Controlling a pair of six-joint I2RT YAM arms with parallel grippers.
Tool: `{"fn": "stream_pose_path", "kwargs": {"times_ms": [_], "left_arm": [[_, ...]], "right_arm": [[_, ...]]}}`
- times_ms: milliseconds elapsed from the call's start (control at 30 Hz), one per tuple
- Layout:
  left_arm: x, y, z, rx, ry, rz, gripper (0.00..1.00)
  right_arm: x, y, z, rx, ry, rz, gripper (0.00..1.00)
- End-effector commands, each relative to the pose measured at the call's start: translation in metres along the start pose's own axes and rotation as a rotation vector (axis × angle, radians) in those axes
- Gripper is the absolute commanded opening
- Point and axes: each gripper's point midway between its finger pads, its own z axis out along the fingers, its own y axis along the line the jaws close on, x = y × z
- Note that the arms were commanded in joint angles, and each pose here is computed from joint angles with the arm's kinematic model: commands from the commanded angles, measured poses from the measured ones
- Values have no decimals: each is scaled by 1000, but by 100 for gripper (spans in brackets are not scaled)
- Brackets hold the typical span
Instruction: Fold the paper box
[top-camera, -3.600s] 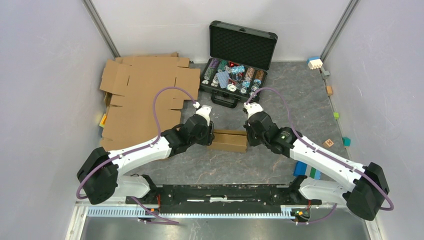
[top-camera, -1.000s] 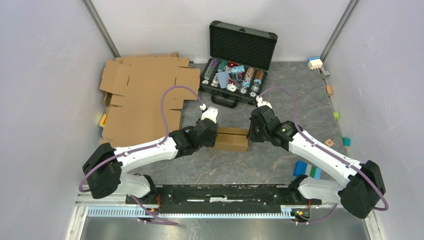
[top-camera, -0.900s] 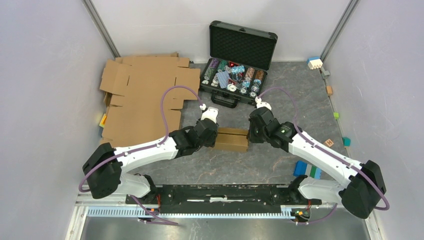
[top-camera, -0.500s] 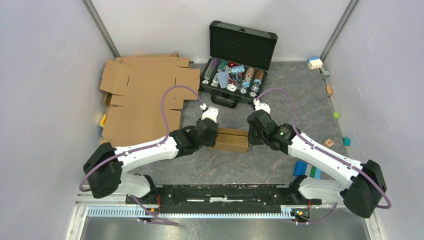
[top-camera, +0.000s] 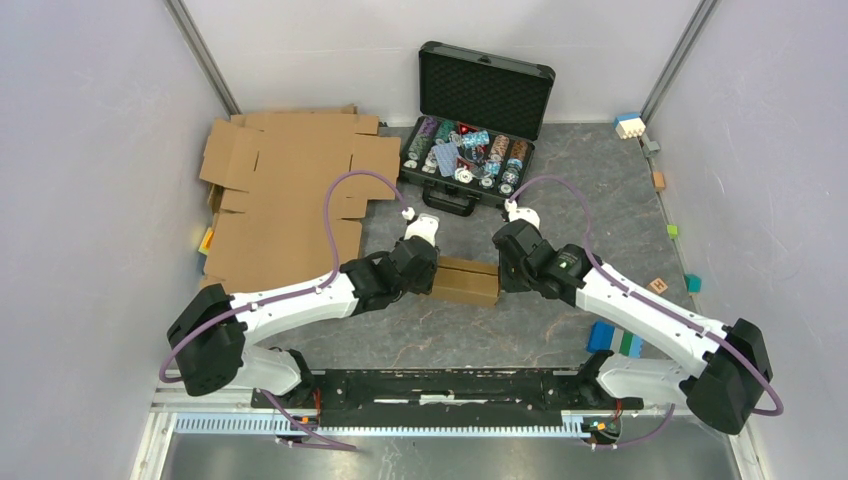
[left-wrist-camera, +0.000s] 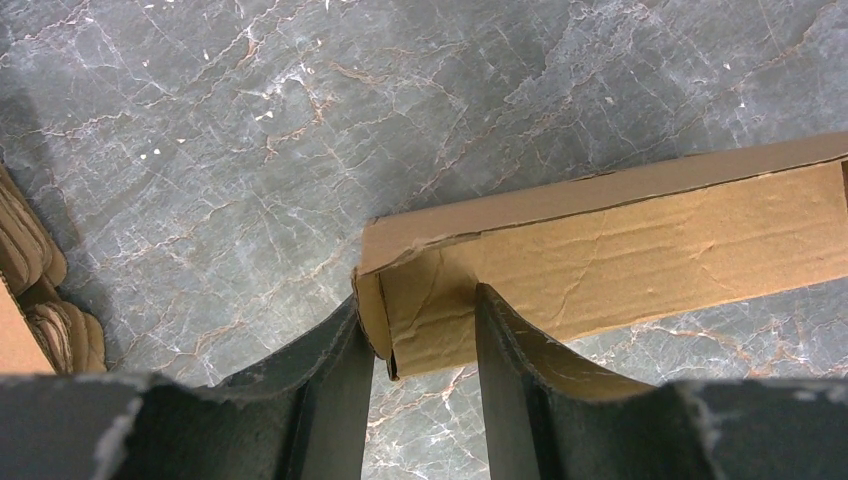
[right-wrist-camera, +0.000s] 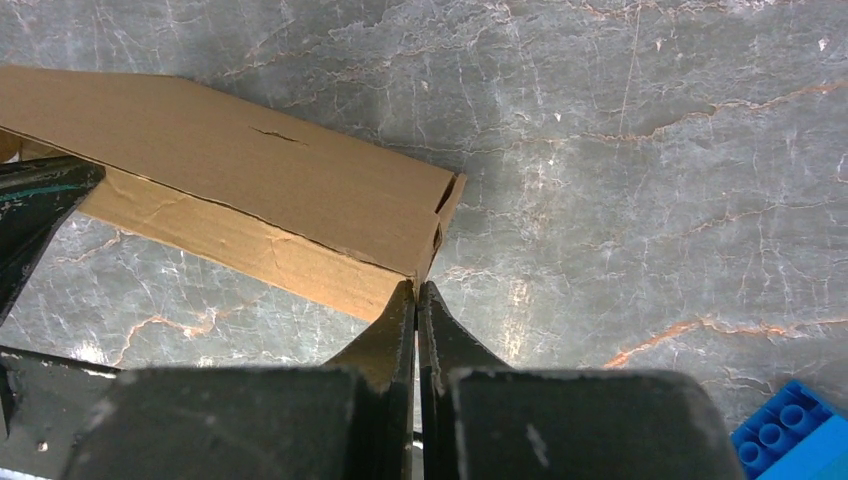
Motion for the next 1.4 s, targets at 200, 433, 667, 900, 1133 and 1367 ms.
{"fn": "stream_pose_path", "kwargs": {"times_ms": [200,433,667,900,1133,1367], "left_arm": [[20,0,0,-13,75,13,46],[20,0,0,-11,75,11,46],[21,-2,1,-11,77,14,46],[21,-3,1,-11,76,15,46],[20,-2,0,-13,73,15,46],[21,-2,-1,-13,73,18,46]], "right_arm": [[3,3,-3,2,-10,23,0],[13,8,2,-11,-6,74,0],[-19,16,-15,-2,-65,60,0],[-19,24,-16,-26,-30,41,0],[-3,12,-8,0,-20,58,0],[11,9,0,-7,-3,89,0]]}}
